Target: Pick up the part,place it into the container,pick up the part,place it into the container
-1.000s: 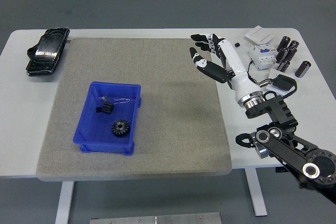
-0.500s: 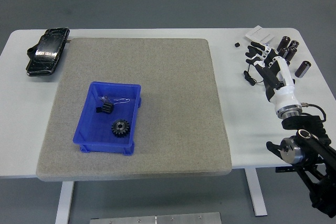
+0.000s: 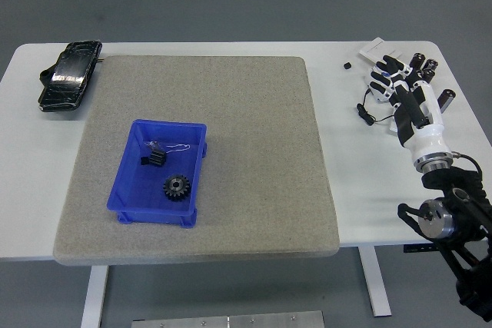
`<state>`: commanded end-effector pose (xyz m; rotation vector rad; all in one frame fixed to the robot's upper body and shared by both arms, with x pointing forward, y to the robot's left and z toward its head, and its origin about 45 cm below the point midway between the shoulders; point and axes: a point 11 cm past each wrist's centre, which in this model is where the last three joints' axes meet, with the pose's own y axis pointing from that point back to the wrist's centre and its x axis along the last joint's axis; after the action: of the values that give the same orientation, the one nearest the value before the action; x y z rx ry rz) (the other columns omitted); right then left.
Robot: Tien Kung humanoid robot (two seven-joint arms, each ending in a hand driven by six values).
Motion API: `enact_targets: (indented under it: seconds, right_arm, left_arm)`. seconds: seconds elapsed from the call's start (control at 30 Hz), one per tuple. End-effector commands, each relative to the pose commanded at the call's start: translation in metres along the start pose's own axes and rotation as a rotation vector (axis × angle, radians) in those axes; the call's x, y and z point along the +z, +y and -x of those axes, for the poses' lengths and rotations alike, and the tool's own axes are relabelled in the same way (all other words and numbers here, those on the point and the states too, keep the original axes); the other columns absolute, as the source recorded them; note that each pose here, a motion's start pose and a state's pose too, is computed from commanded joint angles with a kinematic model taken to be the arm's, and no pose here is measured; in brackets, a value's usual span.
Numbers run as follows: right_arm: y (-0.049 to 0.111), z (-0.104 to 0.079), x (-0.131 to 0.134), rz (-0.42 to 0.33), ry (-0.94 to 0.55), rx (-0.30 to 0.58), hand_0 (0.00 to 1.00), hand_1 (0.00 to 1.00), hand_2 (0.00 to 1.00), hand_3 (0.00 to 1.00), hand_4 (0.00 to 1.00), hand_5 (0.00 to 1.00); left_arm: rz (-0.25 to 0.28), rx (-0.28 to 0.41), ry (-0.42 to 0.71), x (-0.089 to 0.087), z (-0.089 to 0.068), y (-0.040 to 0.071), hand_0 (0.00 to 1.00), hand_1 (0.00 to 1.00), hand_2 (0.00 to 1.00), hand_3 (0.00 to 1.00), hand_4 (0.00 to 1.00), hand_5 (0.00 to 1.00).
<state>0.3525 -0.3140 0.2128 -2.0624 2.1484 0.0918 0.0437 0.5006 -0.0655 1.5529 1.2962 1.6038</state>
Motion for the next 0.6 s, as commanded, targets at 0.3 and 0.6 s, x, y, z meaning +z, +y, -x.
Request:
enact_targets:
  seconds: [0.3, 0.6]
  right_arm:
    - [-0.001, -0.007, -0.005, -0.009, 0.015, 0.011, 0.757, 0.735, 0.759, 0.704, 0.809, 0.495]
    - [-0.002, -0.008, -0.017, -0.035, 0.032, 0.005, 0.756, 0.733, 0.76, 0.705, 0.807, 0.499]
  left_arm:
    - [0.01, 0.0, 0.005, 0.003, -0.001, 0.001, 0.727, 0.701, 0.696, 0.614, 0.648, 0.368]
    - [0.02, -0.002, 0.005, 0.009, -0.001, 0.003, 0.727, 0.701, 0.697, 0.614, 0.649, 0.366]
